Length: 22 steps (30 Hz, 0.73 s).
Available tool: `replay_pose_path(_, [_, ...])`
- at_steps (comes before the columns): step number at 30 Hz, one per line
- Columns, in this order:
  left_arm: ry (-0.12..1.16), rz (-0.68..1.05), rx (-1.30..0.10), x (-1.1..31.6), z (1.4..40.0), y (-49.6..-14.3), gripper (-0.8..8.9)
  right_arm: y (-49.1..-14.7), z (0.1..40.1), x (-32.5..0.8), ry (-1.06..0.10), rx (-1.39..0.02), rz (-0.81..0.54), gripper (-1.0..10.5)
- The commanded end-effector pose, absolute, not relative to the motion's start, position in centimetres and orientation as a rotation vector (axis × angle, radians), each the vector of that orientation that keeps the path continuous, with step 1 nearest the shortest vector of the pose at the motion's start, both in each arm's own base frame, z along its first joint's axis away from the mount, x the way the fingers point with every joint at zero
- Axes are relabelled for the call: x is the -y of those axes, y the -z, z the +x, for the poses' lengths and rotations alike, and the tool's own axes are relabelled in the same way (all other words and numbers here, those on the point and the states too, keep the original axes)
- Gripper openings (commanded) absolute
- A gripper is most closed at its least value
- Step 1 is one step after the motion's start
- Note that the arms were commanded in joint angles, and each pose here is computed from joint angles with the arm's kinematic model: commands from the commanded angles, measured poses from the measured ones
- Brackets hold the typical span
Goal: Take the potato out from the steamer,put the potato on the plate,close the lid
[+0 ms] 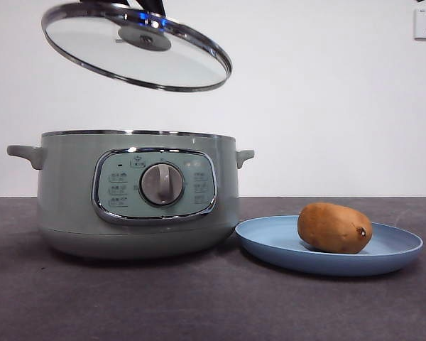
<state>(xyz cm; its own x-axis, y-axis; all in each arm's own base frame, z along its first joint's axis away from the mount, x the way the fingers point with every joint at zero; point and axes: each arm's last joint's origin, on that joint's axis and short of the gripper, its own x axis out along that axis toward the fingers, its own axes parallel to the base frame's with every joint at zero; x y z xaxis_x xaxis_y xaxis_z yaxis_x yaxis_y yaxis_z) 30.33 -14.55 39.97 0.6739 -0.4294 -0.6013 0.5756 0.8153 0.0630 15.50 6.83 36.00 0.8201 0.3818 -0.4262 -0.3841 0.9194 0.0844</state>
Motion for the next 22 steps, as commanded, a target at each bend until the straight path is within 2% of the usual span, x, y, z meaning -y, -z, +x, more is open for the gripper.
replay_pose_path(1, [0.562,0.221,-0.544,14.5,30.4,-40.8,-0.08,-36.0,15.4,-6.8,-0.400,-0.458,-0.001,5.0])
replay_pose_path(11, [0.548,0.196,-0.597,14.8,31.3,-36.7,-0.09,-36.0,15.4,-6.8,-0.398,-0.459,-0.003,5.0])
replay_pose_path(16, [0.539,0.199,-0.642,14.7,31.2,-34.7,-0.08,-36.0,15.5,-6.7,-0.357,-0.454,-0.015,5.0])
replay_pose_path(22, [0.523,0.187,-0.624,14.6,31.1,-33.6,-0.08,-36.0,15.5,-6.7,-0.353,-0.454,-0.015,5.0])
